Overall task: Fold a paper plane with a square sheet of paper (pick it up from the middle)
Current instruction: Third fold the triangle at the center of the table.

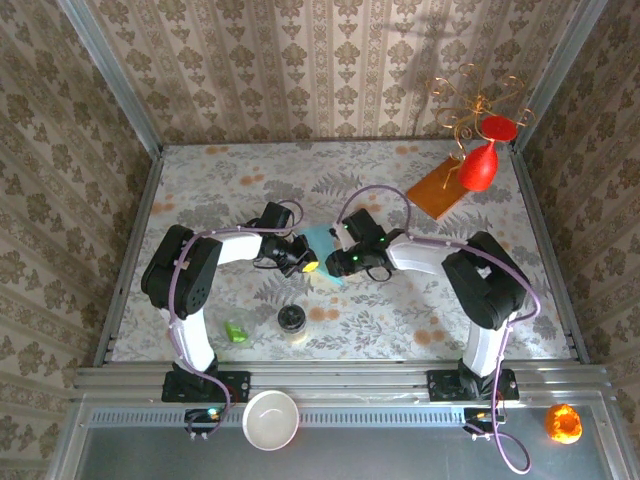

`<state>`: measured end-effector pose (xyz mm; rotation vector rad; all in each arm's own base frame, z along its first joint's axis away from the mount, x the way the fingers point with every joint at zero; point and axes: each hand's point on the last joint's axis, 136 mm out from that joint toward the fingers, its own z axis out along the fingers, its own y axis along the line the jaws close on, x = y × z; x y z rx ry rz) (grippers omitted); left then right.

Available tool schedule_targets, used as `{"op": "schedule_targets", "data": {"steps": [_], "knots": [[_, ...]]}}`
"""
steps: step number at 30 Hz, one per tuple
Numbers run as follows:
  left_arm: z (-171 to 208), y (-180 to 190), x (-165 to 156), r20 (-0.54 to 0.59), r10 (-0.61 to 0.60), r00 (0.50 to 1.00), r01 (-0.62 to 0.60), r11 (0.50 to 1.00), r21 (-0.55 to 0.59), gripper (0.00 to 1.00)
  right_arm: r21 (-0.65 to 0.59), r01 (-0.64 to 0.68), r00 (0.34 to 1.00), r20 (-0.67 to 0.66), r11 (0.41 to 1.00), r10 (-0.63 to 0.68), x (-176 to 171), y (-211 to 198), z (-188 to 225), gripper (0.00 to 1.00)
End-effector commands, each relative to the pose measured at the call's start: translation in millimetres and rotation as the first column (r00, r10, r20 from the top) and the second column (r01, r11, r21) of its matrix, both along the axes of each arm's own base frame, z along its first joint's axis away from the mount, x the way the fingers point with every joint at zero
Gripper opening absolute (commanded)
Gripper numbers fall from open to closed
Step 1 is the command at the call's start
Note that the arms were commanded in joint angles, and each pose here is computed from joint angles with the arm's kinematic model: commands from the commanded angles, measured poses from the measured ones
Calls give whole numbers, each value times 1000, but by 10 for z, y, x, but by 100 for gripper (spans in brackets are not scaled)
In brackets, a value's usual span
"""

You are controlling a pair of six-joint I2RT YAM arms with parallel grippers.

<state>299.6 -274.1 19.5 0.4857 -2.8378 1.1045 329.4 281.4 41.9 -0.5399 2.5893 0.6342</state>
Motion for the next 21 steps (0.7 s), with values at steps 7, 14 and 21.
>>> {"op": "schedule_targets", "data": {"steps": [7, 14, 21], "knots": [[-379, 273, -221, -94, 37, 995, -24, 991, 135, 3, 76, 178, 971, -174, 981, -163, -98, -124, 166, 27], [-372, 270, -212, -91, 37, 995, -25, 991, 134, 3, 170, 118, 957, -284, 978, -66, -303, 212, 83, 14], [-377, 271, -216, -94, 38, 995, -25, 991, 134, 3, 177, 95, 950, -309, 980, -36, -265, 346, -17, 9]]}}
